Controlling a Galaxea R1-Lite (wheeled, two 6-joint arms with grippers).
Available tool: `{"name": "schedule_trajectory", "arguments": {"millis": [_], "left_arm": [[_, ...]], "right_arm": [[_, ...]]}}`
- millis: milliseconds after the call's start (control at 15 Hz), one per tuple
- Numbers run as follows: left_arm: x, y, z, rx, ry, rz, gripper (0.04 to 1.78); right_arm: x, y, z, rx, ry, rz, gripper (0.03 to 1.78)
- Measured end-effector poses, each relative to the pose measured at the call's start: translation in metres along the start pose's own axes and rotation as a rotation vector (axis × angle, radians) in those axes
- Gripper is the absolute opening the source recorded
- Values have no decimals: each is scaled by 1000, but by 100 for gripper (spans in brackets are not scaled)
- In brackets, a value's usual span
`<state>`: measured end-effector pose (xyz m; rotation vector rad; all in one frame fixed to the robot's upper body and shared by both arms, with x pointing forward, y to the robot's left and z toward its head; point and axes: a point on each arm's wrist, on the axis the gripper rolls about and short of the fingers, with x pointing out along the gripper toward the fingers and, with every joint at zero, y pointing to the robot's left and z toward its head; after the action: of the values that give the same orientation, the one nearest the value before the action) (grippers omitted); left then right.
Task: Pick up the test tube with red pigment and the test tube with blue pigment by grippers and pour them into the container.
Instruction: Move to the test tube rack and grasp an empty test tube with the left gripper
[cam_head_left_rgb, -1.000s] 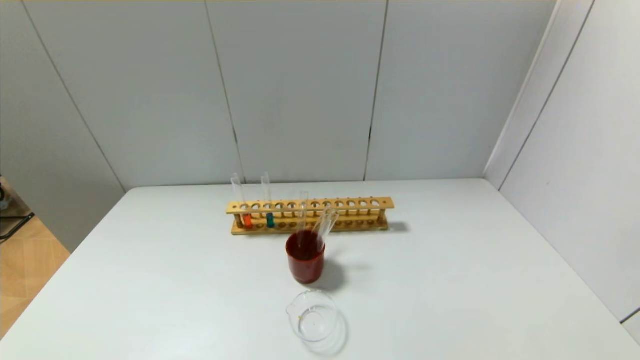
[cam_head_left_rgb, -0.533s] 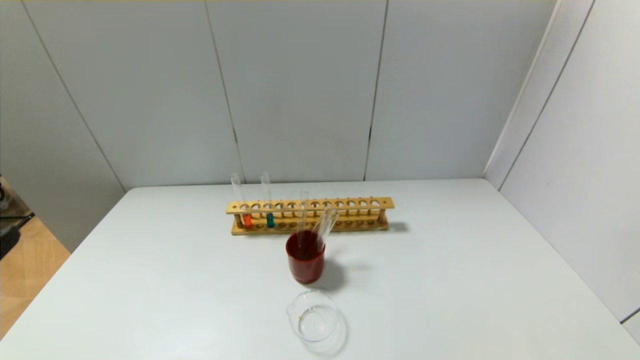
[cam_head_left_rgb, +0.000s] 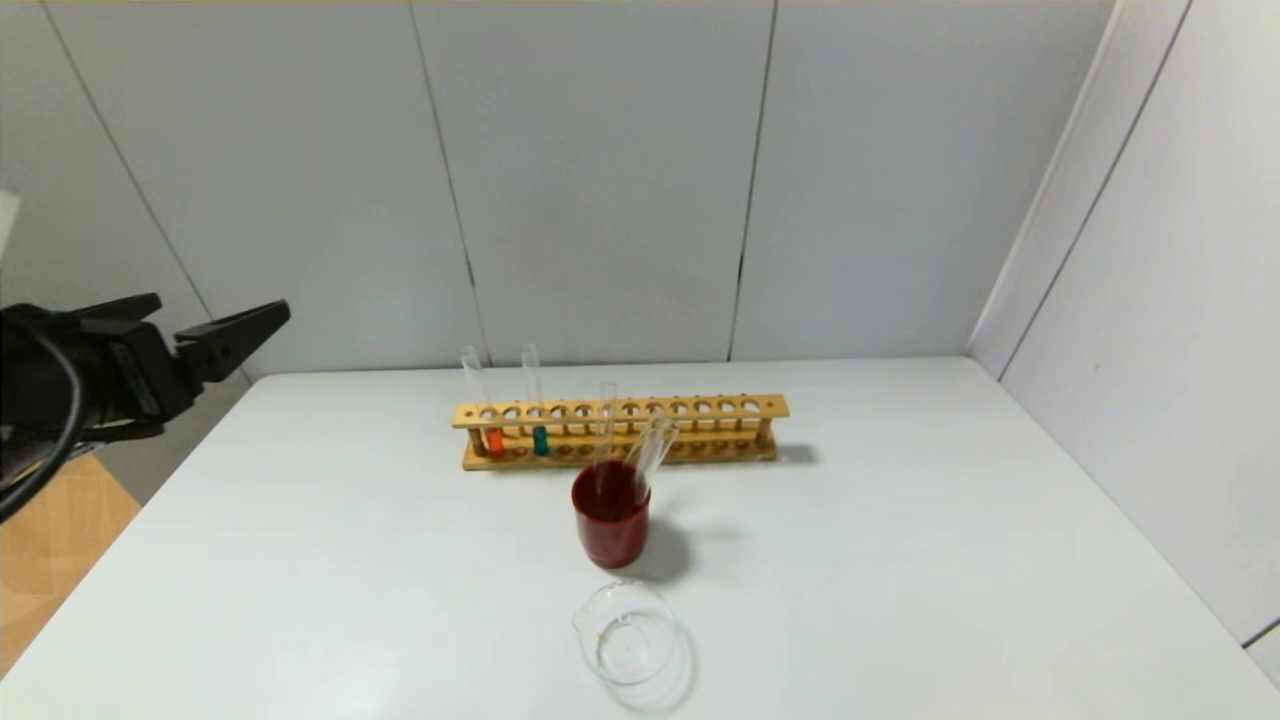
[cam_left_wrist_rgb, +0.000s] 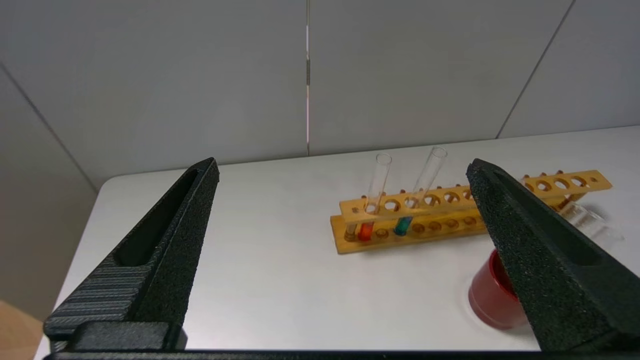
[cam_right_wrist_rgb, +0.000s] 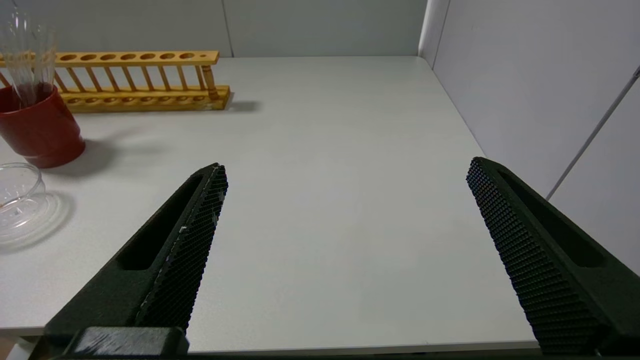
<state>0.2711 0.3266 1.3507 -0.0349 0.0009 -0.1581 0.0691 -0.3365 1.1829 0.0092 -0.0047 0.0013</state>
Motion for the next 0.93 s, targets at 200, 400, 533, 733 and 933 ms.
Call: {"name": "schedule_trajectory", "arguments": {"millis": [200, 400, 533, 733, 933], "left_arm": [[45, 6, -17, -1, -8, -56, 175], [77, 15, -35, 10, -24, -158, 175], [94, 22, -45, 12, -23, -223, 175], [114, 31, -67, 1, 28, -232, 175], [132, 40, -89, 0, 29, -216, 175]], "right_arm": [[0, 0, 0, 0, 0, 0, 175], [0, 0, 0, 0, 0, 0, 175], [0, 0, 0, 0, 0, 0, 175], [0, 0, 0, 0, 0, 0, 175], [0, 0, 0, 0, 0, 0, 175]]}}
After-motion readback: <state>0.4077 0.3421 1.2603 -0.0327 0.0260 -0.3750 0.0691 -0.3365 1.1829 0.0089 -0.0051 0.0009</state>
